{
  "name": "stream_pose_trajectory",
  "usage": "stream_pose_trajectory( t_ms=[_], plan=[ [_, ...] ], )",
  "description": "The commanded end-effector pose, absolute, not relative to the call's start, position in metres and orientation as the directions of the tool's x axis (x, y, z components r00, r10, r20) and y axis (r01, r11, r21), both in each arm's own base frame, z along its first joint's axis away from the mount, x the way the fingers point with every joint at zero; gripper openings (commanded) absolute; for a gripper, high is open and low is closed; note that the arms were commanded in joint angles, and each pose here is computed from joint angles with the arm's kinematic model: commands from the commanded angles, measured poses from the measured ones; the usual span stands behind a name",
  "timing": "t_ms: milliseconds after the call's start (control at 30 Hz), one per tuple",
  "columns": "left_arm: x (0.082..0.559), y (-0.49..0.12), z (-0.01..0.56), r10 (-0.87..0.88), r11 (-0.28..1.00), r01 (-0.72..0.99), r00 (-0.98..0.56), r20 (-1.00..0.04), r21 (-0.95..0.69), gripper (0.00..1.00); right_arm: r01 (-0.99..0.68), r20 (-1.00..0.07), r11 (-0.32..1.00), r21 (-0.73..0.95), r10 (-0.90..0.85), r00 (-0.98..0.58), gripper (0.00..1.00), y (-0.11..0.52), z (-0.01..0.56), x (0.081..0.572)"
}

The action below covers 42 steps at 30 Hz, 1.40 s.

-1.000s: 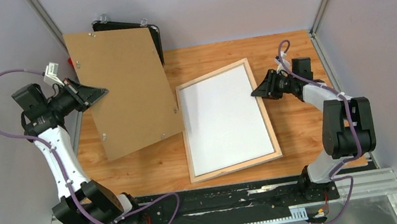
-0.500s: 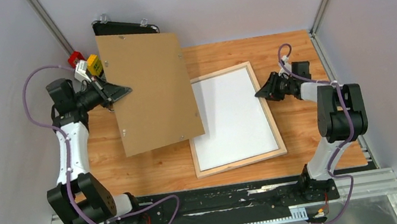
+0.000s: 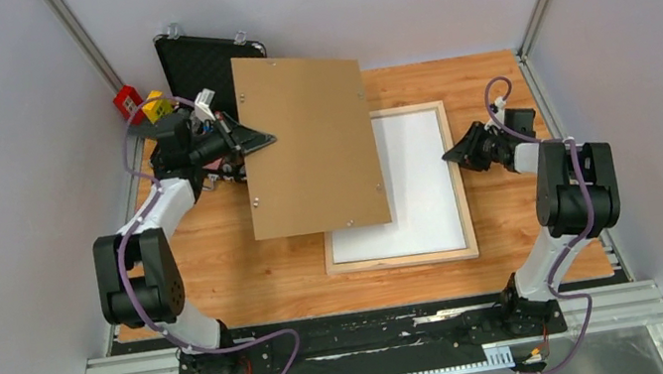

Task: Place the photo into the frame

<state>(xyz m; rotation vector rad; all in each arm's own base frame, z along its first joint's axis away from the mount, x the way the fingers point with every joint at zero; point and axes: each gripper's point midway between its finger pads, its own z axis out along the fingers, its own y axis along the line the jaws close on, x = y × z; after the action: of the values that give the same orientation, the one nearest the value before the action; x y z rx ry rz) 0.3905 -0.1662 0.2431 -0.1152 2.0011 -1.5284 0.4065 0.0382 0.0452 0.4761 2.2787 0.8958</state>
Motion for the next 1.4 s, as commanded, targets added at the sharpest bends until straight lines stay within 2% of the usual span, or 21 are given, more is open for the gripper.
stream_pose_trajectory(
  t_ms=[0,200,300,467,600,833,1367],
  plan=[
    [0.400,-0.194,0.266,-0.401,0.246,0.375,-0.800,-0.446,-0.894,0.00,0.087,-0.449,0.691,0.718,0.554,-0.700,0.01,0.036,0.061,0.419],
    [0.407,-0.214,0.256,-0.374,0.223,0.363,-0.825,-0.423,-0.905,0.00,0.085,-0.439,0.701,0.708,0.531,-0.724,0.14,0.036,0.055,0.415],
    [0.407,-0.223,0.254,-0.363,0.209,0.364,-0.833,-0.417,-0.908,0.00,0.081,-0.441,0.709,0.700,0.519,-0.733,0.25,0.036,0.055,0.412],
    [0.406,-0.242,0.247,-0.346,0.168,0.344,-0.857,-0.382,-0.924,0.00,0.084,-0.456,0.728,0.681,0.511,-0.729,0.50,0.028,0.062,0.410],
    [0.407,-0.252,0.242,-0.350,0.144,0.317,-0.869,-0.348,-0.937,0.00,0.080,-0.473,0.739,0.669,0.507,-0.721,0.58,0.020,0.073,0.408],
    [0.404,-0.280,0.230,-0.319,0.131,0.294,-0.892,-0.321,-0.947,0.00,0.048,-0.541,0.777,0.628,0.480,-0.690,0.61,0.003,0.093,0.408],
    [0.400,-0.333,0.193,-0.322,0.085,0.177,-0.926,-0.195,-0.980,0.00,-0.061,-0.637,0.833,0.550,0.371,-0.676,0.60,0.001,0.121,0.394]
  ],
)
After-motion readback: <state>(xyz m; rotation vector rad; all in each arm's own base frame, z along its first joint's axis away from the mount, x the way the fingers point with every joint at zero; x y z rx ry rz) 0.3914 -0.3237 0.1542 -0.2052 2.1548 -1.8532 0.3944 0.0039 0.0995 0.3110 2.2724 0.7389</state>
